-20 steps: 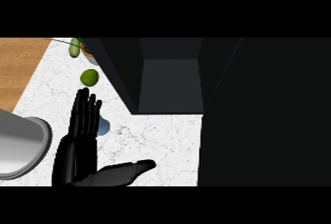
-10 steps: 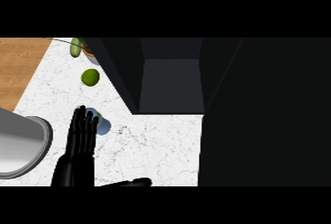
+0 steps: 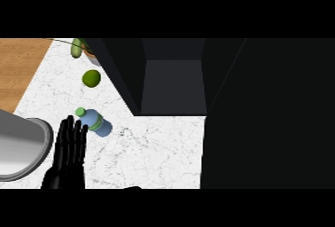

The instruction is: Pick up the bottled water, place it into the cabinet and close the cabinet

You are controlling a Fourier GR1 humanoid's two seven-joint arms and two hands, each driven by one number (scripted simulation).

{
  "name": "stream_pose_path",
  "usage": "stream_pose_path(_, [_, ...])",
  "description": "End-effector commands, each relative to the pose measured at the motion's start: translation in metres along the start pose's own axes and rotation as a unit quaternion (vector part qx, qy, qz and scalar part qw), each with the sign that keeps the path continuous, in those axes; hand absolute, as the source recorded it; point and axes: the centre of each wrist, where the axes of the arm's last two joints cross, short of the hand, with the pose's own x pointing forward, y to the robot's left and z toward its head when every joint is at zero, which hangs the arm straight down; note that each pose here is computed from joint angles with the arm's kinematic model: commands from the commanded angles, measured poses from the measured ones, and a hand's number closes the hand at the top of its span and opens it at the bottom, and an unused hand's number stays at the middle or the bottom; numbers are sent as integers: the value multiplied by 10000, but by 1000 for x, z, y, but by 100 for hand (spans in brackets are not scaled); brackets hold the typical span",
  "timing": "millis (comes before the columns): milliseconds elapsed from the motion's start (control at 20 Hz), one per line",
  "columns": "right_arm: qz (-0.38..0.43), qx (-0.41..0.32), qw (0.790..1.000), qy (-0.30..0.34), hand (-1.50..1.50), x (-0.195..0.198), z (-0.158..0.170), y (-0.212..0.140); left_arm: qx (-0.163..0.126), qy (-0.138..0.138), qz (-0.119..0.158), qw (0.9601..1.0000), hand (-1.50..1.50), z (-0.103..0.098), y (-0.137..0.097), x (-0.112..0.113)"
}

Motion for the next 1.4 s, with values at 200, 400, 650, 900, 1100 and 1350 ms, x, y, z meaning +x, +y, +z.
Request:
stream_pose_path(200, [105,91,9999,-23,-150,-13,-2,-8,464,-60,-73,9989,-150,-12,26,-14])
stream_pose_path(400, [32,112,9999,-36,-150,9,9,-4,346,20,-239,9991,-150,-15,48,-39])
stream_pose_path(650, [47,116,9999,-85,-150,-15,22,-2,313,86,-501,9982,-150,-25,53,-41])
stream_pose_path(900, [-98,92,9999,-76,-150,-34,33,10,383,224,-476,9979,-150,-53,76,-55])
stream_pose_path(1100, [-1,170,9998,-46,-150,-9,18,-6,391,308,-527,9974,-150,-65,97,-90])
stream_pose_path(1350, [2,190,9998,-38,-150,6,9,5,516,647,-302,9961,-150,-69,104,-103])
